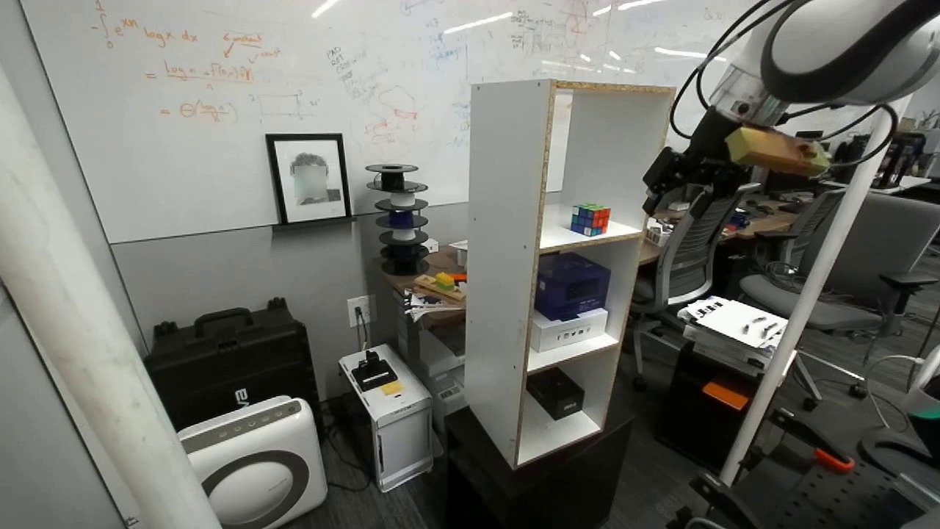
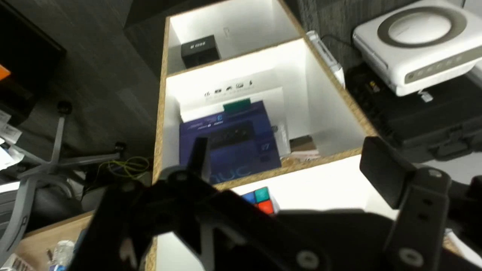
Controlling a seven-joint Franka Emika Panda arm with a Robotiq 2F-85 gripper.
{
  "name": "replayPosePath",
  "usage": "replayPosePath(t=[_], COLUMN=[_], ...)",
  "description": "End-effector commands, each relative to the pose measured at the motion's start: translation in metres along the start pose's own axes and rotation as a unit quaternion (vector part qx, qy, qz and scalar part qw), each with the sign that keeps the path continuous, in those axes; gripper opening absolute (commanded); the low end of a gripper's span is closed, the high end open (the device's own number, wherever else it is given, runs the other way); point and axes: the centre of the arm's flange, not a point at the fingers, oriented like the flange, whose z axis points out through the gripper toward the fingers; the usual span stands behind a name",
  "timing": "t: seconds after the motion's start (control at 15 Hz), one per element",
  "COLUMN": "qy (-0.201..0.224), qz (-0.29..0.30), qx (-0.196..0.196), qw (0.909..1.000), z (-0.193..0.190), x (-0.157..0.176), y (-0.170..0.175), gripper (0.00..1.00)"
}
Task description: Put the rubix cube on the top of the shelf
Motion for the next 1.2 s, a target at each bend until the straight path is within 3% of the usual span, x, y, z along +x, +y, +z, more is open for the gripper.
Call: replayPosePath(t=[0.0,0.2,0.47,0.93,1.0,1.07,1.13], qy=[0.049,0.077,0.077,0.111,0.114,0.118,0.110], qz=[0.005,-0.007,-0.005,-0.018,-0.020,-0.019,-0.016], qx=[-0.011,-0.009,0.002,-0.027,-0.025,-0.020,-0.012], qw=[0.9987,0.9970,0.9970,0.9933,0.9930,0.9927,0.9937], z=[0.069,0.113,0.155,0.170,0.172,0.174,0.176], x=[0.051,0.069,0.111,0.171,0.175,0.176,0.177], y=[0.004,-0.004,-0.022,-0.032,-0.034,-0.038,-0.042], gripper=[1.00,1.00,1.00,1.00,0.92,0.74,0.68])
